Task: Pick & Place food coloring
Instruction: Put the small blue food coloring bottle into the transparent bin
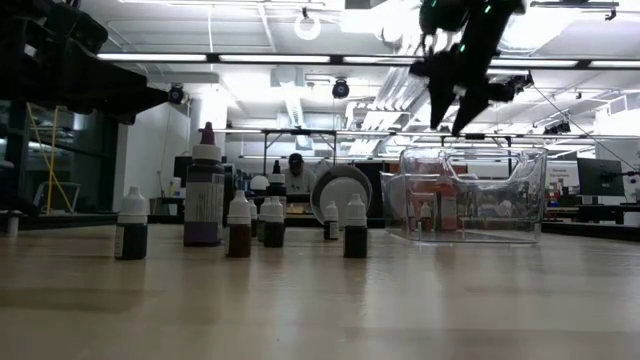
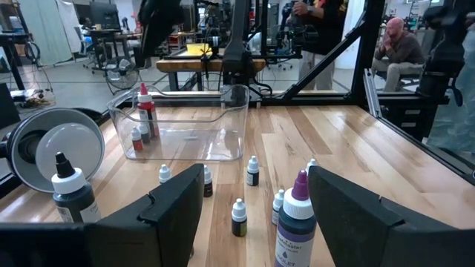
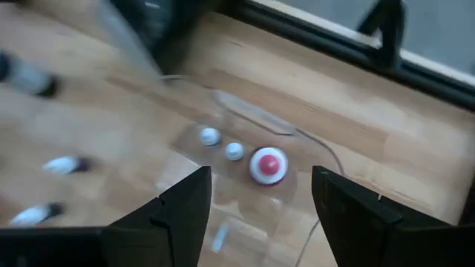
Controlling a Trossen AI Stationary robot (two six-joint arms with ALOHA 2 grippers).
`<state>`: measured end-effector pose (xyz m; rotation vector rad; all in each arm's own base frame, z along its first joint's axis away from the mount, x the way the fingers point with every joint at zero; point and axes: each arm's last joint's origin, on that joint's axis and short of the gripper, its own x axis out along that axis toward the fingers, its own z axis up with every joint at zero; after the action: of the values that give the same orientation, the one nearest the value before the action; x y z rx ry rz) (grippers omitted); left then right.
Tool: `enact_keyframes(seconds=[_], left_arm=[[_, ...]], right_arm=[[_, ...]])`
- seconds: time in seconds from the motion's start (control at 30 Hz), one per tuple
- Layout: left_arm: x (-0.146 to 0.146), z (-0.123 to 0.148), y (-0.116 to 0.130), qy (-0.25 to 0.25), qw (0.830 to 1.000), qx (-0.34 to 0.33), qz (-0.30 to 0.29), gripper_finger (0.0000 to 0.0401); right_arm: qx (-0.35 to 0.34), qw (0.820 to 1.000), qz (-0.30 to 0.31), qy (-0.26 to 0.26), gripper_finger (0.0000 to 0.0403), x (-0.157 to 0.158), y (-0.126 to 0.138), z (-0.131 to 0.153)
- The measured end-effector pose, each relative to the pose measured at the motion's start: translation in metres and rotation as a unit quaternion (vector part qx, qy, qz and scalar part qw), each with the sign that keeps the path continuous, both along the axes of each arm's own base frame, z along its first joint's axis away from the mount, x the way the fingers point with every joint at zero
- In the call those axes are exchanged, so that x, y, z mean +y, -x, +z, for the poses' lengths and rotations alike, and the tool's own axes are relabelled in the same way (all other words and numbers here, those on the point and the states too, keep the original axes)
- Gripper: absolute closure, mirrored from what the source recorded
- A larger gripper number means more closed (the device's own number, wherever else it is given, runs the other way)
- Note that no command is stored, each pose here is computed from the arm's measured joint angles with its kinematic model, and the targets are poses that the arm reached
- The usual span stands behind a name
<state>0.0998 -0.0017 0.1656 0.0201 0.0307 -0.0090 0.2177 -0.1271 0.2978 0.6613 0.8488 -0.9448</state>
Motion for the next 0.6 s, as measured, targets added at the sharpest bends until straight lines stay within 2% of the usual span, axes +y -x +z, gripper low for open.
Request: enact_keyframes(seconds=[0.17, 0.37, 0.6], left_arm=[[0.0, 0.0, 0.0, 0.0, 1.0, 0.0, 0.0, 0.0162], [0.0, 0.0, 0.0, 0.0, 1.0, 0.0, 0.0, 0.0162], [0.0, 0.0, 0.0, 0.0, 1.0, 0.0, 0.0, 0.0162]], right_arm=[[-0.043, 0.996, 0.083, 0.007, 0.0181, 0.036, 0.002, 0.019], [-0.05, 0.983, 0.177, 0.016, 0.0181, 0.075, -0.005, 0.025], [-0.042, 0.951, 0.303, 0.034, 0.0181, 0.122, -0.014, 0.024]])
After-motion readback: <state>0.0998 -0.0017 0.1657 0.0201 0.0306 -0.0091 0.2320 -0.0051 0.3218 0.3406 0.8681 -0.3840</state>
